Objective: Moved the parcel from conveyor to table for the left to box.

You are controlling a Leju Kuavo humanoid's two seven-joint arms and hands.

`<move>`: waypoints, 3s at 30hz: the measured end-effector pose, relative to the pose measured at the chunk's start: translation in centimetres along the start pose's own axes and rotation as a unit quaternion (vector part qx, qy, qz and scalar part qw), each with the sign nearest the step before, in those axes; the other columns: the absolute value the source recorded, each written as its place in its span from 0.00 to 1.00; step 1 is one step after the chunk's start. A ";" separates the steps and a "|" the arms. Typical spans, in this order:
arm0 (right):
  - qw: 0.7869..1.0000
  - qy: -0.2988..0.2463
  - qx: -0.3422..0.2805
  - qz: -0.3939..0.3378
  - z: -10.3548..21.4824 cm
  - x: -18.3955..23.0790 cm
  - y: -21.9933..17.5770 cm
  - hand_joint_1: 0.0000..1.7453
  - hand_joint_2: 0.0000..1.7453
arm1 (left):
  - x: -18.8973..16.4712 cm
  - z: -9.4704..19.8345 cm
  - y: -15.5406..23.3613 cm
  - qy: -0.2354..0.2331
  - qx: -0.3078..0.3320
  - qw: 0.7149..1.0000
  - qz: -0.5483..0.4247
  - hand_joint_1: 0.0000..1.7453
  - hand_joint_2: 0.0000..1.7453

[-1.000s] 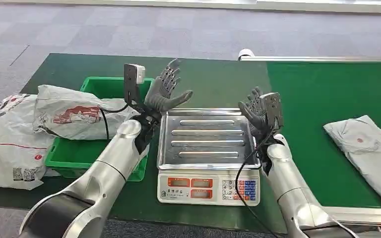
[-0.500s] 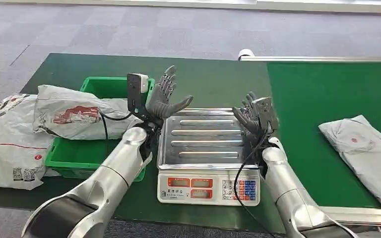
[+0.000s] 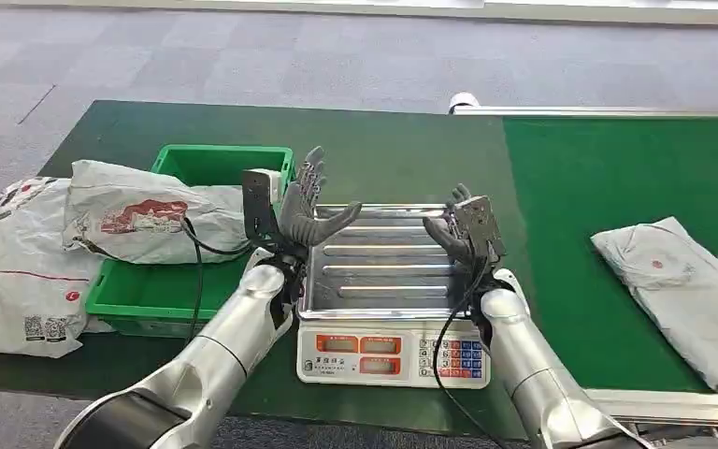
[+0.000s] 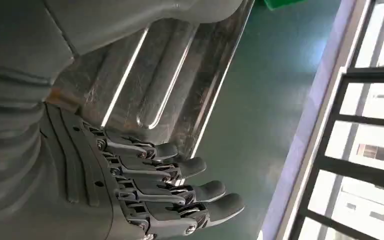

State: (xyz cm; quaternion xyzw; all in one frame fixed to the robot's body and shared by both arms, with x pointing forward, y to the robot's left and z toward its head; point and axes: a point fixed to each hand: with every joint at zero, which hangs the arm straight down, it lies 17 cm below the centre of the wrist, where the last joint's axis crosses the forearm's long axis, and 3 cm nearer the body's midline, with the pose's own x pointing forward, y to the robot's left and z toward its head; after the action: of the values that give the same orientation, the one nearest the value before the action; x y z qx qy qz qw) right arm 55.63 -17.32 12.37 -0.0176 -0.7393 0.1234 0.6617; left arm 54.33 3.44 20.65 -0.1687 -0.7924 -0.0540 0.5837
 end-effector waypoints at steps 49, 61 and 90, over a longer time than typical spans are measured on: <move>0.757 0.217 -0.322 0.525 9.2 -5.8 -32.0 0.00 1.00 | -1.6 1.7 -6.5 0.036 -0.113 0.993 0.022 0.00 1.00; 0.716 0.283 -0.289 0.569 13.5 -10.1 -36.7 0.00 1.00 | -1.7 1.8 -6.0 0.038 -0.117 0.992 0.019 0.00 1.00; 0.767 0.412 -0.167 0.462 16.4 -18.7 -33.1 0.00 1.00 | -1.8 2.1 -4.7 0.033 -0.110 0.993 0.022 0.00 1.00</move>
State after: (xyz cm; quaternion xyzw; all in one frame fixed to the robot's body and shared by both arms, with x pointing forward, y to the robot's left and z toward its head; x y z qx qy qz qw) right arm 46.37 -55.57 -0.58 -0.5166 -0.3067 0.2695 0.7526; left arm 51.33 -0.70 18.76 -0.2475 -0.7580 -0.1330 0.5887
